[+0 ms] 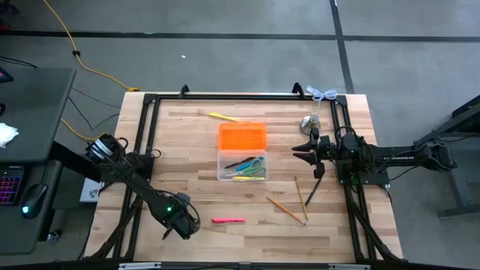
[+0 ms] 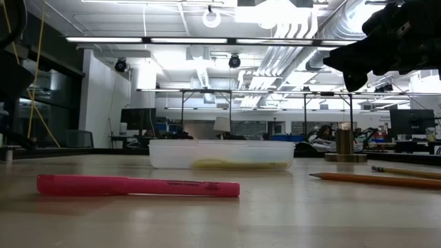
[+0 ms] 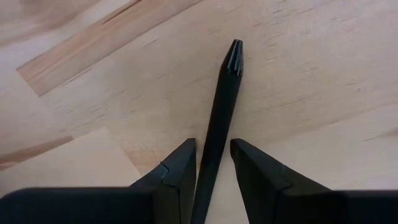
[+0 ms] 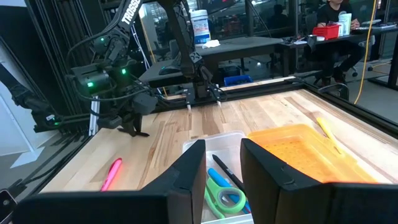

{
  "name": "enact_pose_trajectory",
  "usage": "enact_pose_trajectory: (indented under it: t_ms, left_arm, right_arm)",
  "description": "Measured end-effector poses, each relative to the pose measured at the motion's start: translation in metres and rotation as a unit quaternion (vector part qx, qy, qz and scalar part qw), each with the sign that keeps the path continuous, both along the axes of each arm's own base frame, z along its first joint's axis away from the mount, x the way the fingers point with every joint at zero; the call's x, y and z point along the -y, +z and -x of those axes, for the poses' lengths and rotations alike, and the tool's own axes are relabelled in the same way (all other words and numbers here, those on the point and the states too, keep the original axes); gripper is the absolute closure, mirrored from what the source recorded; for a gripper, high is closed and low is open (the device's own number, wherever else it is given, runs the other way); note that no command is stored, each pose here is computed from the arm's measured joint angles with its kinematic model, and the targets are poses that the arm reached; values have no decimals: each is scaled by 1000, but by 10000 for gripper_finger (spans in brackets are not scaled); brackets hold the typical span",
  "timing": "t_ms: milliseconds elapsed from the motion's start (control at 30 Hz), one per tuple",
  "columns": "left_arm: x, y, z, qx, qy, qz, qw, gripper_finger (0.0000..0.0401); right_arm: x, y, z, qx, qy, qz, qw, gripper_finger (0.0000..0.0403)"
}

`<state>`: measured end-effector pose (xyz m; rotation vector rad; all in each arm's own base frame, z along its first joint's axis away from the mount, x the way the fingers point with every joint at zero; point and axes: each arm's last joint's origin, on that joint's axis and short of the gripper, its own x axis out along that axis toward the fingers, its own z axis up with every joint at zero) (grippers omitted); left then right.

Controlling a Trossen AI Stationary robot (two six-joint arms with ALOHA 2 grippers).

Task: Pick & place school supplies into a supply box
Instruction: Put the bottom black pen into the orange supply box

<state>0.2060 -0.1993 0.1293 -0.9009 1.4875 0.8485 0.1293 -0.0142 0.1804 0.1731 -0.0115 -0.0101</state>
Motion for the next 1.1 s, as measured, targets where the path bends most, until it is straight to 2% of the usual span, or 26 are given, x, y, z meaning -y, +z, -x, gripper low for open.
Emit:
enact_pose_trajectory:
  t_ms: [433,667,900,1100]
  left_arm:
    - [0,0,0,6,-9,-2,1000,367]
    - [1,2,-2,20,-10,-18,1000,355]
    - [0,5,-2,28,-10,-21,999,373]
    - [-1,11,-1,31,-4,-12,999,372]
  right_arm:
    - [0,0,0,0,0,0,1000,324]
    - [0,0,0,0,0,0,1000,324]
    - [0,0,0,0,0,0,1000,324]
    - [0,0,0,0,0,0,1000,324]
